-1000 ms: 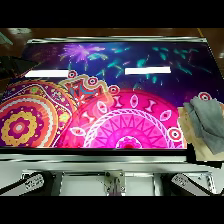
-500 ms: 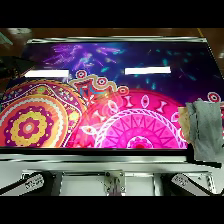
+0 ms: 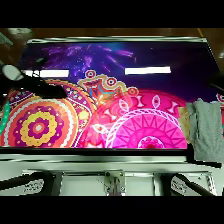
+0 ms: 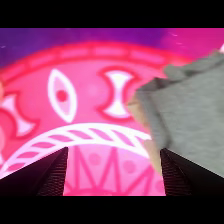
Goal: Fold the shirts.
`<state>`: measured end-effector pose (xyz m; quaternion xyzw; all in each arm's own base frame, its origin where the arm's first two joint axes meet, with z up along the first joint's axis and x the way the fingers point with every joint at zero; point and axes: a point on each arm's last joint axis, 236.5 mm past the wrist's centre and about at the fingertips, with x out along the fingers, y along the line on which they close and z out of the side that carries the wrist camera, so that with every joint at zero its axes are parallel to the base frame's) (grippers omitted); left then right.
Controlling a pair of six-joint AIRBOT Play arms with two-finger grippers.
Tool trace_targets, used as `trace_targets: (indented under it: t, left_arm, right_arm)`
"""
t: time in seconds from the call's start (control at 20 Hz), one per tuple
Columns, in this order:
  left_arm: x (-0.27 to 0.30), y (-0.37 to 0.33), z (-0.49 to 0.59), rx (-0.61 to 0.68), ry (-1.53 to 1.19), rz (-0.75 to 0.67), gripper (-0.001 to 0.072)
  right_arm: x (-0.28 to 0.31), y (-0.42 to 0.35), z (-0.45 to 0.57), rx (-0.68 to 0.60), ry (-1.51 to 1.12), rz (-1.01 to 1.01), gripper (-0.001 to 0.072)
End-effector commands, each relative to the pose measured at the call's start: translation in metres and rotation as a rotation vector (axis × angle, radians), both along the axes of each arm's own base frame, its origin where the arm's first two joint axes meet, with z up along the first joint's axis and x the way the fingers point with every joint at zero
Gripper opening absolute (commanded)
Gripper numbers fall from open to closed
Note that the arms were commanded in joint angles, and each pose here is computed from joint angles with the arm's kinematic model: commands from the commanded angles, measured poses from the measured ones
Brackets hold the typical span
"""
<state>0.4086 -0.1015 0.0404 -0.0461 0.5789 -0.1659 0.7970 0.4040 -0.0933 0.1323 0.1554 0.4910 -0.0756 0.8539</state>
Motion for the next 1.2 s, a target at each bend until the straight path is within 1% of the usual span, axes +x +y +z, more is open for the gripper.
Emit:
trace_targets:
  t: [0.0, 0.15, 0.3, 1.15]
  left_arm:
    - [-0.011, -0.018, -0.051, 0.146, 0.125, -0.013, 0.0693]
    - [-0.021, -0.023, -0.073, 0.163, 0.201, -0.037, 0.0694]
    - [-0.021, -0.022, -0.080, 0.167, 0.218, -0.036, 0.0694]
    - [-0.023, -0.022, -0.082, 0.168, 0.228, -0.038, 0.0693]
  right_arm:
    - [0.014, 0.105, -0.058, 0.004, 0.165, 0.238, 0.0678]
    - [-0.002, 0.148, -0.104, 0.005, 0.342, 0.375, 0.0678]
    - [-0.006, 0.167, -0.111, 0.001, 0.365, 0.422, 0.0678]
    - [-0.006, 0.173, -0.111, 0.004, 0.361, 0.434, 0.0678]
